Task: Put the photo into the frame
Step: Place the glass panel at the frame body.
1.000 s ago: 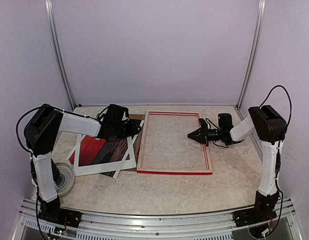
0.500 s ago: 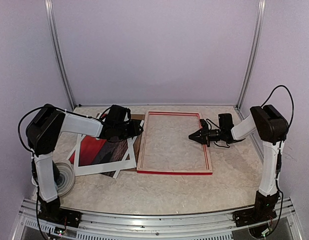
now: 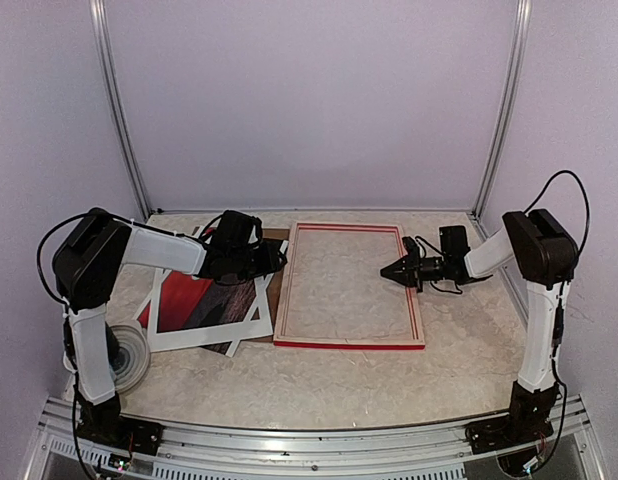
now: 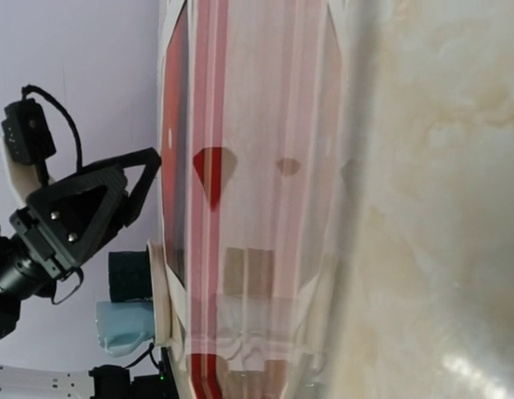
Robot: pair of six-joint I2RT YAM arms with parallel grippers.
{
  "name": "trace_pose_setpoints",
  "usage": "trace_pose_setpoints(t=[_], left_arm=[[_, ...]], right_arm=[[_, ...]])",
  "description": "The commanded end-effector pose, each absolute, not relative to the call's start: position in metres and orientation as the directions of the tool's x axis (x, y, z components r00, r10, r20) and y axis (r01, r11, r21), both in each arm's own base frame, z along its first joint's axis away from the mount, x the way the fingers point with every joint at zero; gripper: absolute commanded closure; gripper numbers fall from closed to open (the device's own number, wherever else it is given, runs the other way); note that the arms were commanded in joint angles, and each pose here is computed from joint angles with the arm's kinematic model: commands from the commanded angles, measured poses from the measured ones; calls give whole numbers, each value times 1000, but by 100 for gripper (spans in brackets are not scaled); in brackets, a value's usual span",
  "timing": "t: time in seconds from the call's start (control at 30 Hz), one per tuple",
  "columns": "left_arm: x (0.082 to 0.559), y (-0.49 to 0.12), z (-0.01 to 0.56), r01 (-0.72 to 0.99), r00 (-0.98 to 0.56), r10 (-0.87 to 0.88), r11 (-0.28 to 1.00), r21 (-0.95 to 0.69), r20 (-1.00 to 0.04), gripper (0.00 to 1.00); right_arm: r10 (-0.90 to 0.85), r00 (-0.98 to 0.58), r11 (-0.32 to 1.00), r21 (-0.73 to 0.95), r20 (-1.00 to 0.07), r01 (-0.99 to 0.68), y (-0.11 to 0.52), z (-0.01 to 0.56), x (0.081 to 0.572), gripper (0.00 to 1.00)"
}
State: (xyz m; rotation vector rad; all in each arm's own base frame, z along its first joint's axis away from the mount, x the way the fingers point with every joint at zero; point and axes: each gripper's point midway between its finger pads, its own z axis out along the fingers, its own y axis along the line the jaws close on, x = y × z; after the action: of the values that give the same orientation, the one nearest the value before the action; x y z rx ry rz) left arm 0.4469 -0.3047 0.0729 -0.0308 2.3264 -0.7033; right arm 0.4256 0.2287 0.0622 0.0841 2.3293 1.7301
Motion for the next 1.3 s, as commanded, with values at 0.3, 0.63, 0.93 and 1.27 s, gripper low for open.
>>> trace_pose_setpoints(t=[0.3, 0.63, 0.93, 1.27], left_arm=[[445, -311, 70, 188, -764, -181, 856, -482, -619, 41], [445, -312, 70, 189, -765, -182, 854, -485, -618, 42], [444, -312, 69, 187, -766, -183, 854, -486, -616, 41], [444, -310, 71, 184, -763, -187, 855, -485, -619, 42]], right_arm=[[167, -965, 299, 943, -204, -147, 220, 77, 439, 100], [135, -972, 300, 943, -192, -144, 221, 75, 432, 100], [131, -973, 308, 941, -191, -143, 220, 73, 430, 100], [133, -974, 327, 935, -186, -134, 219, 70, 426, 100]])
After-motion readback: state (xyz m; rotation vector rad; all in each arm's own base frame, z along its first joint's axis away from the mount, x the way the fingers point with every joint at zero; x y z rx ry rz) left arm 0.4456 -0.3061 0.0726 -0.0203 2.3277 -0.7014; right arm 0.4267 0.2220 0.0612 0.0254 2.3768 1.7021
